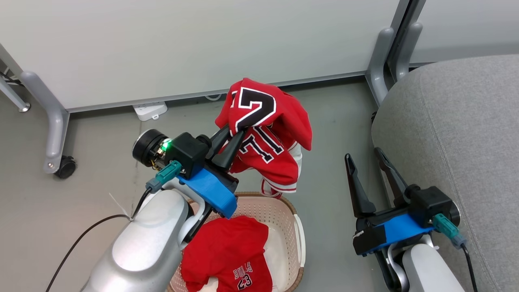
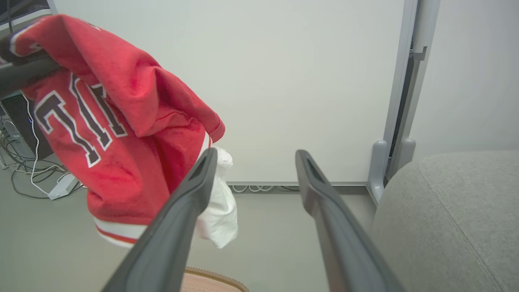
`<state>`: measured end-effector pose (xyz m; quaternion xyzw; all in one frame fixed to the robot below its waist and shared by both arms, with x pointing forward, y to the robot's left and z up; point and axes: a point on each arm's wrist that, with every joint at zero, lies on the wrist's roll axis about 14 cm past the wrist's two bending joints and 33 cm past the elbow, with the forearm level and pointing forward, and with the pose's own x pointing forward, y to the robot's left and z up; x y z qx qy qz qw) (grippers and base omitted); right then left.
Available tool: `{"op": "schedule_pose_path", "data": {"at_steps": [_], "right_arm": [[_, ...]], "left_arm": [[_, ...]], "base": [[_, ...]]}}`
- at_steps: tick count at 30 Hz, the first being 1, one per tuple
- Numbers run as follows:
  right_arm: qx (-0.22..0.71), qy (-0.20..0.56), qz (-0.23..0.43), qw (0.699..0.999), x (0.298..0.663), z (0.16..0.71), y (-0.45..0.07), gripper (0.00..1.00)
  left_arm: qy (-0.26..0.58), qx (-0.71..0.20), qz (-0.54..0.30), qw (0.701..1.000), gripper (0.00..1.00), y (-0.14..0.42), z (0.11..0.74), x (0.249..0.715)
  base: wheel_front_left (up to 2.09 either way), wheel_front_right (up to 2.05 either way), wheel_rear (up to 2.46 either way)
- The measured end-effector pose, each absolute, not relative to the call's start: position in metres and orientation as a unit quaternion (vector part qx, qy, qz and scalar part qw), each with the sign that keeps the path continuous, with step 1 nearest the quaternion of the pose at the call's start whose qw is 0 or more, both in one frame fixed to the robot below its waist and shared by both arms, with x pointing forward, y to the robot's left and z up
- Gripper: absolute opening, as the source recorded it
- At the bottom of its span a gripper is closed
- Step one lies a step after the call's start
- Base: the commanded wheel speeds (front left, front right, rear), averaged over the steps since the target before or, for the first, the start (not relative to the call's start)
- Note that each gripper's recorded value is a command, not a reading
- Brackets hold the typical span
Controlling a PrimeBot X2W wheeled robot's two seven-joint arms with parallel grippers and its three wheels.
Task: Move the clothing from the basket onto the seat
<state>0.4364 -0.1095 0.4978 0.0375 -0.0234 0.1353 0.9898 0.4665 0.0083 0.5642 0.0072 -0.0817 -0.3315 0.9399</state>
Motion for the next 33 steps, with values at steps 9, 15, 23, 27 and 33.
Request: {"op": "schedule_pose_path", "data": {"at_steps": [9, 15, 23, 27, 33], "right_arm": [[0.031, -0.025, 0.146, 0.989, 0.428, 0.500, -0.103, 1.00], [0.018, -0.027, 0.174, 0.984, 0.427, 0.501, -0.085, 1.00], [-0.019, -0.042, 0.232, 0.972, 0.439, 0.510, -0.050, 1.00], [-0.044, -0.050, 0.257, 0.964, 0.451, 0.515, -0.037, 1.00], [-0.084, -0.048, 0.288, 0.953, 0.469, 0.513, -0.021, 1.00]], "left_arm": [[-0.085, 0.008, -0.330, 0.940, 0.00, 0.010, 0.569, 0.460], [-0.082, 0.005, -0.330, 0.940, 0.00, 0.009, 0.567, 0.459], [-0.073, 0.003, -0.331, 0.941, 0.00, 0.008, 0.558, 0.461], [-0.069, 0.002, -0.331, 0.941, 0.00, 0.007, 0.554, 0.463], [-0.068, 0.001, -0.334, 0.940, 0.00, 0.005, 0.552, 0.466]], "base": [[0.00, 0.00, 0.00], [0.00, 0.00, 0.00], [0.00, 0.00, 0.00], [0.00, 0.00, 0.00], [0.00, 0.00, 0.00]]}}
